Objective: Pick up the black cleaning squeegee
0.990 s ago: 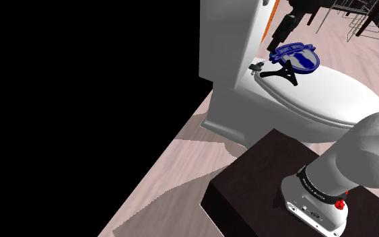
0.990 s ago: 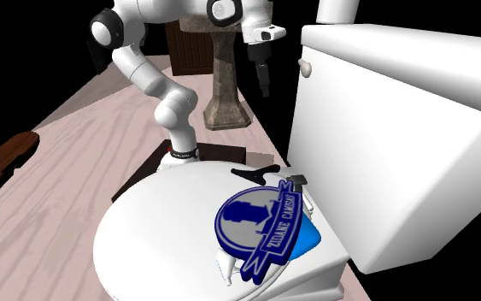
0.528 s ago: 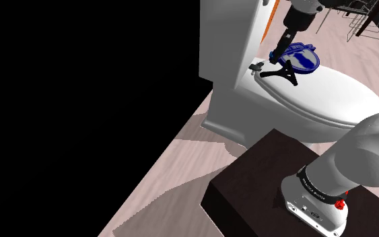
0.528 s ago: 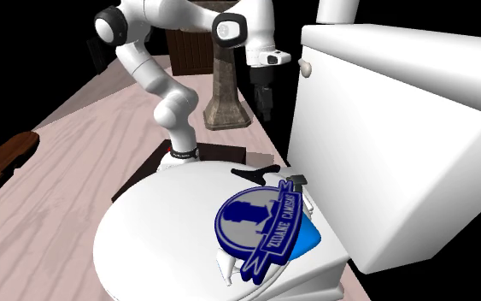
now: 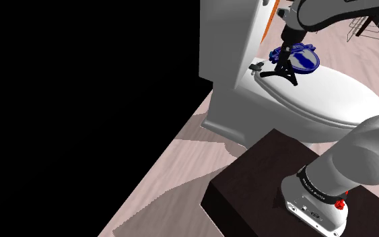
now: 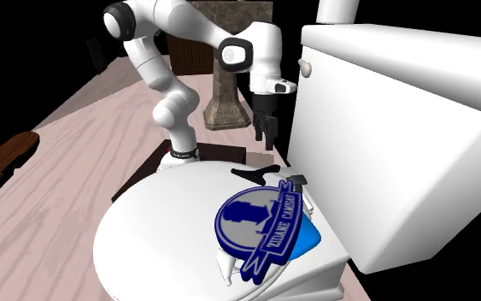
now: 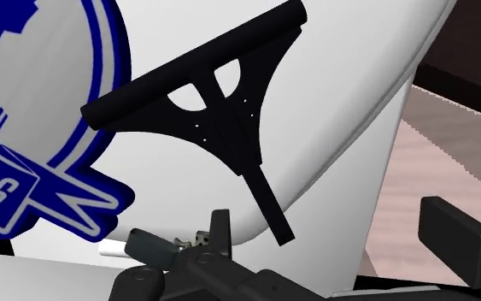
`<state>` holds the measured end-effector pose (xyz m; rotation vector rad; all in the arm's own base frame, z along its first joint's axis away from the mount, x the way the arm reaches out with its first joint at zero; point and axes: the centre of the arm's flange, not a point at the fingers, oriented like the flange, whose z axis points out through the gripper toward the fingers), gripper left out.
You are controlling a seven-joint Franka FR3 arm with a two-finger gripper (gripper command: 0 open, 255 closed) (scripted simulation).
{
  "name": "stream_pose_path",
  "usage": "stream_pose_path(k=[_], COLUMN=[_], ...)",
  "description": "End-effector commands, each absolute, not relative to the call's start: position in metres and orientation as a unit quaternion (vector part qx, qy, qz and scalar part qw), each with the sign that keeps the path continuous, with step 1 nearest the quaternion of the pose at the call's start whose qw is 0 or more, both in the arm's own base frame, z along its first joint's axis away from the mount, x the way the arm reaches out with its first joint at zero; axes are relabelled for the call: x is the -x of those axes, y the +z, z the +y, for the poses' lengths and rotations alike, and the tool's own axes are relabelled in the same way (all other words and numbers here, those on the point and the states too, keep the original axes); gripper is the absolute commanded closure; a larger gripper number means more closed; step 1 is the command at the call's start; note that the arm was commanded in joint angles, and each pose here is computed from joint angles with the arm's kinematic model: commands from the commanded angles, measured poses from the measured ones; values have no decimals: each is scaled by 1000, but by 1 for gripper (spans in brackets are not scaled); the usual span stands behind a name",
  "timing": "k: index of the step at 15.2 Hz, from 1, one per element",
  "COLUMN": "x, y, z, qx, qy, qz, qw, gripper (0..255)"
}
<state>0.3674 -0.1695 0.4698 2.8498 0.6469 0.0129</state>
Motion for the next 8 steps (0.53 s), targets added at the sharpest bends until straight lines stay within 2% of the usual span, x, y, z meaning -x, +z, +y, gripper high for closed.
stream_pose_path(k=[1,4,8], x=[-375,-384,-384], y=[457,440,419], z=[-188,-212,-212], qx=[-964,-957,-957], qy=[-8,-23,-23], qz=[236,255,255], qw=[123,140,140], gripper=[0,0,0])
